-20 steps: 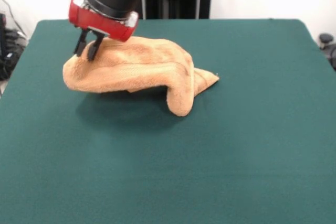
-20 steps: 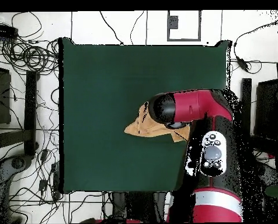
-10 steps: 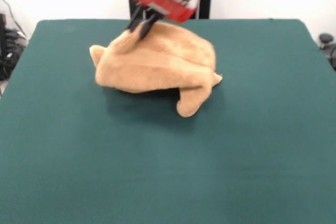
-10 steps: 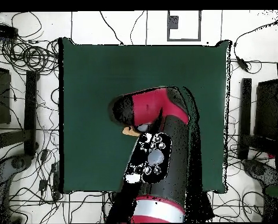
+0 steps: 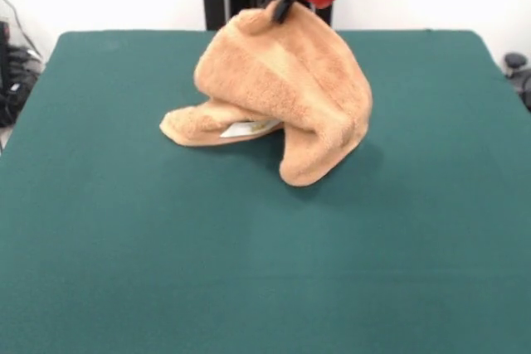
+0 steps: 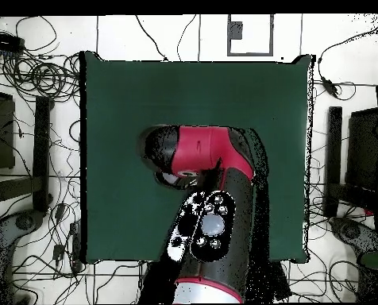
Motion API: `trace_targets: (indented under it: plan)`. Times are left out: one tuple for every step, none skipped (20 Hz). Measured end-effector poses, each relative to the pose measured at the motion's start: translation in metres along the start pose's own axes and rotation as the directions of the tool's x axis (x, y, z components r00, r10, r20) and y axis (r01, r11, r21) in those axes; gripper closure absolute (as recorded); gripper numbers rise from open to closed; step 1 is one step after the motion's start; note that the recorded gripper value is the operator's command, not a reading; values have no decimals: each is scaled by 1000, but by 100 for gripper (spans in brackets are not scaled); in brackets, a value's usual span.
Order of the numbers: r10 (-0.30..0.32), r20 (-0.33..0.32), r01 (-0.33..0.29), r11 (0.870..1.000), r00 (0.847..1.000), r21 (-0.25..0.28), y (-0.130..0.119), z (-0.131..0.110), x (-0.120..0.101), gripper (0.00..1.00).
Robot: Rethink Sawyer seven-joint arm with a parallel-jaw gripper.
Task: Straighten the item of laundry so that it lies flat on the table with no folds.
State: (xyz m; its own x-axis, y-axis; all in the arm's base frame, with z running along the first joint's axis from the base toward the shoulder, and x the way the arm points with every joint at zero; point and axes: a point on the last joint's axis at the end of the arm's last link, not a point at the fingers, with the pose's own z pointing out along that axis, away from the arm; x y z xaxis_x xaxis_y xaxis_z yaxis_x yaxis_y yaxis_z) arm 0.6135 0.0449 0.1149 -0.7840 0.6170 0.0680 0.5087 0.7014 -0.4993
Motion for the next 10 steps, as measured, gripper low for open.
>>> trace_targets:
  plan:
    - [19, 50, -18, 1000, 999, -20, -3, 9, -5, 100]
    - [26, 95, -23, 999, 995, -36, -4, 15, -10, 100]
    - [23, 159, -15, 998, 987, -55, -5, 21, -15, 100]
    - [22, 221, -6, 997, 975, -73, -6, 28, -21, 100]
    - [14, 281, 12, 996, 960, -90, -6, 31, -26, 100]
    - [-10, 408, 64, 991, 913, -118, -7, 37, -37, 100]
    - [-19, 455, 86, 988, 890, -128, -7, 39, -40, 100]
    - [-25, 487, 102, 986, 873, -134, -6, 40, -42, 100]
    - [-36, 541, 133, 981, 840, -141, -5, 40, -44, 100]
    - [-46, 593, 164, 976, 804, -145, -3, 40, -46, 100]
